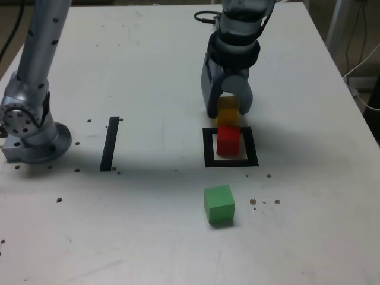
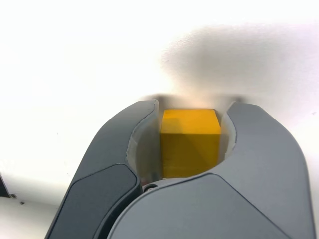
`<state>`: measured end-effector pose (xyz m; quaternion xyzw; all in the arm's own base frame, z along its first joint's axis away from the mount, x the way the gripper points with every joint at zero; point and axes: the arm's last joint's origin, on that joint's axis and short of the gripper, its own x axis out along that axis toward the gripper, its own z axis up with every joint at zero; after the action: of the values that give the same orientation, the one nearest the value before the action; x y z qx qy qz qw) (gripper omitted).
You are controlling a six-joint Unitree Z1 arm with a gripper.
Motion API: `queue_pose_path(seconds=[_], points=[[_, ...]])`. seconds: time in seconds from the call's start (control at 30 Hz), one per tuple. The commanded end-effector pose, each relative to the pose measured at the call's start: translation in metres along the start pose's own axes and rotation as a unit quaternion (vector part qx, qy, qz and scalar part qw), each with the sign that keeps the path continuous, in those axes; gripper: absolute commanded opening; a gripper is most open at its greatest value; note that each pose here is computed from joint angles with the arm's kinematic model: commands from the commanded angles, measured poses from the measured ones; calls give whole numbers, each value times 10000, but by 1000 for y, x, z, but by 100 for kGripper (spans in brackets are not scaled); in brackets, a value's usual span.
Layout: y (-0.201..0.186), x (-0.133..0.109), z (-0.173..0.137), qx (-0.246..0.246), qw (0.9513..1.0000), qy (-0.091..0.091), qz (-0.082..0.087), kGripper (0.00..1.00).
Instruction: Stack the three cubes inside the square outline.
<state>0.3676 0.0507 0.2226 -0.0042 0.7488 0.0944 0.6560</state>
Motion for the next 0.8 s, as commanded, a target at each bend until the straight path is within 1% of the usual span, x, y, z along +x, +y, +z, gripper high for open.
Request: queue_pose_path(seconds=[0.0,0.2,0.3,0.57,0.77], points=[[0,-14,-5,8,9999,-109,8,7],[-5,-46,-20,226,9996,-185,53,7],[-9,-59,-27,398,9989,-234,73,7],[-38,-68,-40,933,9953,-279,6,7],[-58,-71,-44,1158,9928,-308,20,7]])
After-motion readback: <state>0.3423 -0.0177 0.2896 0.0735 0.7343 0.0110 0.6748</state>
